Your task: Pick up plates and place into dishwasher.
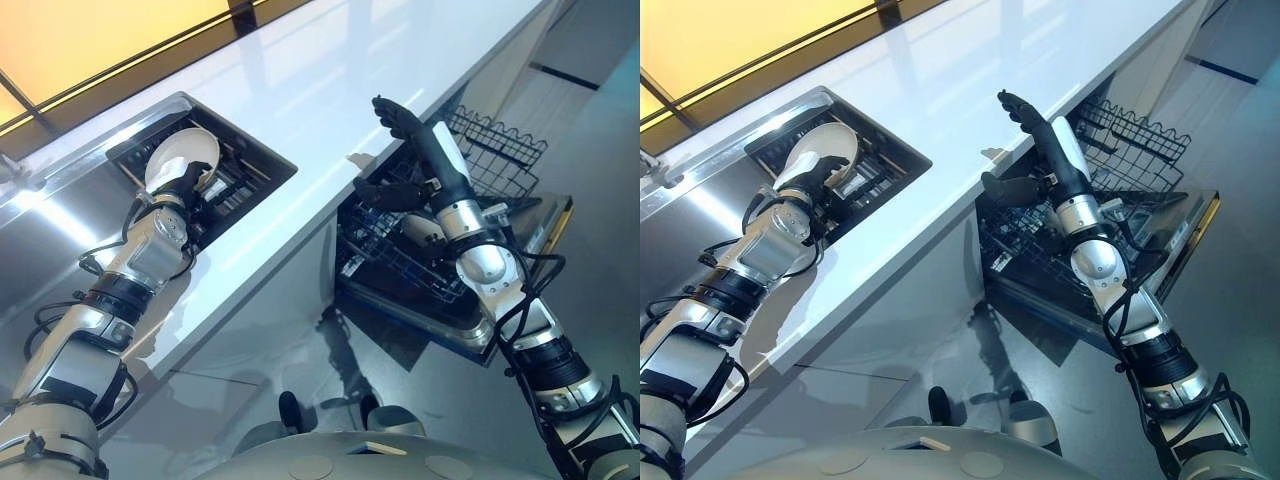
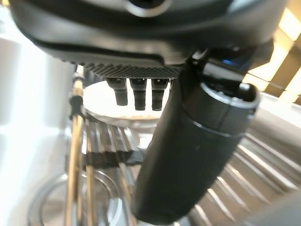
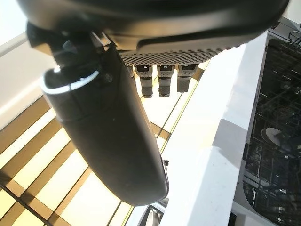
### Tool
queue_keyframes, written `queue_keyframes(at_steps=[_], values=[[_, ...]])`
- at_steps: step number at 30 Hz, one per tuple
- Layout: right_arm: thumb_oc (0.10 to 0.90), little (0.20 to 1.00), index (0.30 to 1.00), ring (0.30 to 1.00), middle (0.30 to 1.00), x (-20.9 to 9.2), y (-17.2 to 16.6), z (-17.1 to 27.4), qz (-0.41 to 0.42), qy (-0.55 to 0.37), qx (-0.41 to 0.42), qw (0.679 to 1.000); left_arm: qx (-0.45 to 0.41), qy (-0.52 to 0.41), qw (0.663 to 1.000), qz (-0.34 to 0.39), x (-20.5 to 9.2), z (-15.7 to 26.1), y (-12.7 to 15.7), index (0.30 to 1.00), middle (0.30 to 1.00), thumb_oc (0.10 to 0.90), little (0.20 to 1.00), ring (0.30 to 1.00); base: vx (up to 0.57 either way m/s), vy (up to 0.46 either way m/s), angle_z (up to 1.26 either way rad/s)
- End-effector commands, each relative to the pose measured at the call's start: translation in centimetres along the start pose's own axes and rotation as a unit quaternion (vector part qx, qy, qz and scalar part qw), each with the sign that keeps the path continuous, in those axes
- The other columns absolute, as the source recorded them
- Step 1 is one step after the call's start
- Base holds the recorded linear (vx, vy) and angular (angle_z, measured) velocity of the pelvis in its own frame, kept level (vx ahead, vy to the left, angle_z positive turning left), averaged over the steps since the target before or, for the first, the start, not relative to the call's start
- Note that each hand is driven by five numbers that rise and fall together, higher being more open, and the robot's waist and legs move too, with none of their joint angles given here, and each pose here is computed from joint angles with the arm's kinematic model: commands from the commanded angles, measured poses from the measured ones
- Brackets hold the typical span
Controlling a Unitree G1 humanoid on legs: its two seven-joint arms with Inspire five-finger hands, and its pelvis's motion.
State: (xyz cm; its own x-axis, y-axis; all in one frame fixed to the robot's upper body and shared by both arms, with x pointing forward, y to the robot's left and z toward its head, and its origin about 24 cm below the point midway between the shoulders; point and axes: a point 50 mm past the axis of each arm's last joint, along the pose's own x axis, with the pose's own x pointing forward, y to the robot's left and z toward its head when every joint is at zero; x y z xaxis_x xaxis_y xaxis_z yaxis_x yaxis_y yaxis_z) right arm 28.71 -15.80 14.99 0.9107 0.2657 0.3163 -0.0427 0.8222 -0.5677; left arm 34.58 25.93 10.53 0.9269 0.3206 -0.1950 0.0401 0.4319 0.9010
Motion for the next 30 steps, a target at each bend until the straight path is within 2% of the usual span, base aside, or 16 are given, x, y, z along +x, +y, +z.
queue_keyframes(at_steps=[1, 5, 12, 21, 30], values=[[0.800, 0.900, 0.900, 0.900, 0.900, 2.1, -2.5, 4.6, -0.049, -0.118, -0.006, 0.992, 0.040, -0.004, 0.976, 0.213, 0.9, 2.0, 7.5, 0.900, 0.900, 0.800, 0.900, 0.900, 0.07, 0.015, -0.15], [0.800, 0.900, 0.900, 0.900, 0.900, 1.6, -2.3, 4.0, -0.039, -0.109, -0.006, 0.993, -0.010, 0.025, 0.960, 0.277, 0.9, 0.4, 7.8, 0.900, 0.900, 0.800, 0.900, 0.900, 0.06, 0.010, -0.08], [0.800, 0.900, 0.900, 0.900, 0.900, 1.9, -2.2, 3.9, -0.033, -0.096, -0.014, 0.995, -0.083, 0.053, 0.951, 0.295, 0.8, -0.7, 7.5, 0.900, 0.900, 0.800, 0.900, 0.900, 0.02, 0.001, 0.00], [0.800, 0.900, 0.900, 0.900, 0.900, 2.0, -2.4, 3.7, -0.019, -0.082, -0.015, 0.996, -0.064, 0.060, 0.949, 0.303, 0.9, -1.1, 8.8, 0.900, 0.900, 0.800, 0.900, 0.900, 0.04, 0.025, -0.03], [0.800, 0.900, 0.900, 0.900, 0.900, 2.6, -2.0, 4.3, -0.020, -0.087, -0.013, 0.996, -0.038, -0.001, 0.959, 0.282, 1.2, 2.3, 8.1, 0.900, 0.900, 0.800, 0.900, 0.900, 0.02, 0.034, -0.04]])
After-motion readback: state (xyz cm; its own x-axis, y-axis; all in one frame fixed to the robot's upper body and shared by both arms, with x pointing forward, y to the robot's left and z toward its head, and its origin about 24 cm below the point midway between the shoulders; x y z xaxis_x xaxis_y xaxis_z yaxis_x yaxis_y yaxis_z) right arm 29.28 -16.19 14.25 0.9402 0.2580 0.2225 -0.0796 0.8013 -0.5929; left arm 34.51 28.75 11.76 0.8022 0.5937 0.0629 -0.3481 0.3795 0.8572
